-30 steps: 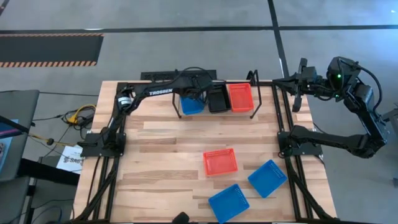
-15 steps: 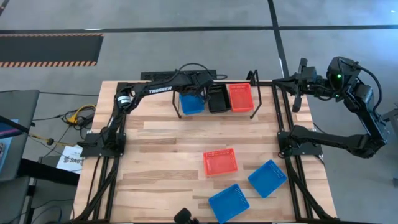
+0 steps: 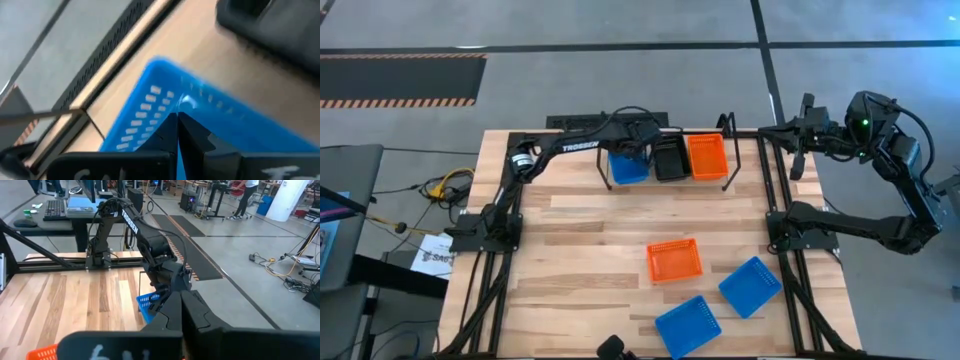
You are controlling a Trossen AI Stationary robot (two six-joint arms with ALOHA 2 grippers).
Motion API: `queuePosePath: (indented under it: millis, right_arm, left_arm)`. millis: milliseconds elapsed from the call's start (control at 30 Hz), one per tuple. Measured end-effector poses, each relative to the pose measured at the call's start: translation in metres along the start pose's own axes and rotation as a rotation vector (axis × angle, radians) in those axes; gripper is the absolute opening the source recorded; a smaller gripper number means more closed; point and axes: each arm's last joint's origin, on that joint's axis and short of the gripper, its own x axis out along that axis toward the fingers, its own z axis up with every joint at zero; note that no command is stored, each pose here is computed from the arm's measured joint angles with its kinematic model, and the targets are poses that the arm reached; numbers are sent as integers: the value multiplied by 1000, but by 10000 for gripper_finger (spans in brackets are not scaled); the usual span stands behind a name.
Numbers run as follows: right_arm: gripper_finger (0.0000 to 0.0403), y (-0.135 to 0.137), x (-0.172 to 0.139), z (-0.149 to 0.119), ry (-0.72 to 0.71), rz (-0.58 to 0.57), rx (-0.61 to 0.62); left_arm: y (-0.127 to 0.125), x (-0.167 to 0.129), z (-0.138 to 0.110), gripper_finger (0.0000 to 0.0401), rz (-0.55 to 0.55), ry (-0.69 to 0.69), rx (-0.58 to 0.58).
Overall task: Stack baskets on shelf by color
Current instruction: Adjust the bins on the shelf, then stack the orange bin on top of the orange bin on the shelf
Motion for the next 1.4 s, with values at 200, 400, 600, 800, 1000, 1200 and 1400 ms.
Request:
queuePosePath:
  millis: [200, 400, 600, 800, 1000, 1200, 1400]
  right_arm:
    - [6, 0, 0, 0, 0, -1, 1]
    - [6, 0, 0, 0, 5, 1, 2]
    - [6, 0, 0, -1, 7, 1, 3]
    - [6, 0, 0, -1, 8, 1, 3]
    - [6, 0, 0, -2, 19, 3, 6]
    - [6, 1, 2, -7, 74, 15, 24]
    - [6, -1, 8, -8, 95, 20, 31]
  left_arm:
    - [-9, 21, 0, 0, -7, 8, 0]
    - [-16, 19, 2, 0, 45, -35, 28]
    - [-13, 5, 16, 0, 43, -96, 58]
    - [-10, -10, 26, 0, 46, -132, 61]
    - [-12, -36, 35, 0, 29, -166, 61]
    - [-24, -94, 36, 0, -7, -175, 82]
    - [-44, -153, 11, 0, -59, -193, 188]
